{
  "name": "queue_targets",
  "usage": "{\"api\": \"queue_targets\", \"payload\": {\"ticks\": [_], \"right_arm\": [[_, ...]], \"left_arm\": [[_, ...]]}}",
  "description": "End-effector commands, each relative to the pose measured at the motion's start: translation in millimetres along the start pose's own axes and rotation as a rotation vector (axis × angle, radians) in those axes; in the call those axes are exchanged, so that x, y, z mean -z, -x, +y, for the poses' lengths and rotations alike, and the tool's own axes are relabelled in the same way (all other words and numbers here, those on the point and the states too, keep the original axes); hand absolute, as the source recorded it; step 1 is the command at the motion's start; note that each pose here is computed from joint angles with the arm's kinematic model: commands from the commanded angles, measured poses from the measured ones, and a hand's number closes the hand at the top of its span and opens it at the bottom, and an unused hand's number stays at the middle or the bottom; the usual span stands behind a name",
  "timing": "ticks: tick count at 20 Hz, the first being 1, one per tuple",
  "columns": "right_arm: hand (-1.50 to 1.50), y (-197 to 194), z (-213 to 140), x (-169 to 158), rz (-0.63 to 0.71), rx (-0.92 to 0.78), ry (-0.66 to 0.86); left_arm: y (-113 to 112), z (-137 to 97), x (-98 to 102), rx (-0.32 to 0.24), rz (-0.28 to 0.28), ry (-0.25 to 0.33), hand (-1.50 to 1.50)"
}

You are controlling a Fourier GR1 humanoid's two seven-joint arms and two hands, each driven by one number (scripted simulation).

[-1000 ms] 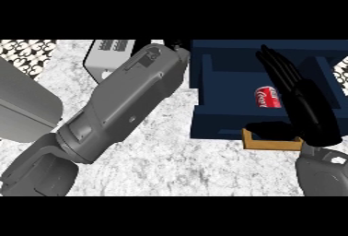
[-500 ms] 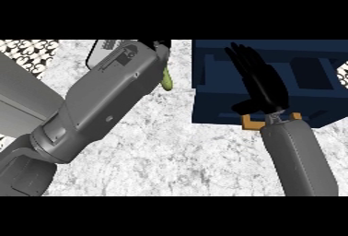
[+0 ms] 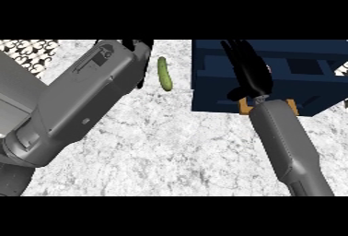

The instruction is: Pick up the can, place it into the drawer and close the drawer

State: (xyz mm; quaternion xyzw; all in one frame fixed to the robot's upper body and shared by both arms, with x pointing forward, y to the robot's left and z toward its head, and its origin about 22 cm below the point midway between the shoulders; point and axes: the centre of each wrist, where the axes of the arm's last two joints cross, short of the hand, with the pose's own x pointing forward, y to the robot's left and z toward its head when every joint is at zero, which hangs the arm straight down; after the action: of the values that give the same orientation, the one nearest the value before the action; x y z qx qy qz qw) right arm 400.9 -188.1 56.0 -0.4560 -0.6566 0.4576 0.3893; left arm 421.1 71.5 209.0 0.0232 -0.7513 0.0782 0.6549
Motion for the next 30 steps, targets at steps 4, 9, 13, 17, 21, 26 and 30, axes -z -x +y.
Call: {"api": "queue_targets", "payload": {"ticks": [4,9,13,17,21,26,30], "right_arm": [[-1.50,2.8,28.8,5.0,0.051,-0.012,0.031],[-1.50,28.5,25.3,10.7,0.073,-0.033,0.083],[-1.50,33.4,19.9,20.1,0.094,-0.071,0.116],[-1.50,28.6,7.7,36.7,0.101,-0.058,0.157],[-1.50,26.8,-12.1,55.1,0.105,-0.088,0.172],[-1.50,30.1,-37.0,71.8,0.109,-0.108,0.190],[-1.50,24.8,-61.3,88.6,0.135,-0.117,0.185]], "left_arm": [[0.0,44.6,1.7,0.007,-0.002,0.005,-1.50],[-8.9,20.9,-9.4,-0.005,0.003,0.008,-1.50],[-12.7,31.8,-12.3,0.006,-0.026,0.011,-1.50],[-15.1,45.0,-10.9,0.024,-0.028,0.005,-1.50],[-30.3,26.3,-19.8,-0.004,-0.035,0.021,-1.50],[-23.6,39.6,-20.5,-0.001,-0.018,0.020,-1.50],[-22.5,42.1,-22.6,-0.009,-0.016,0.037,-1.50]]}}
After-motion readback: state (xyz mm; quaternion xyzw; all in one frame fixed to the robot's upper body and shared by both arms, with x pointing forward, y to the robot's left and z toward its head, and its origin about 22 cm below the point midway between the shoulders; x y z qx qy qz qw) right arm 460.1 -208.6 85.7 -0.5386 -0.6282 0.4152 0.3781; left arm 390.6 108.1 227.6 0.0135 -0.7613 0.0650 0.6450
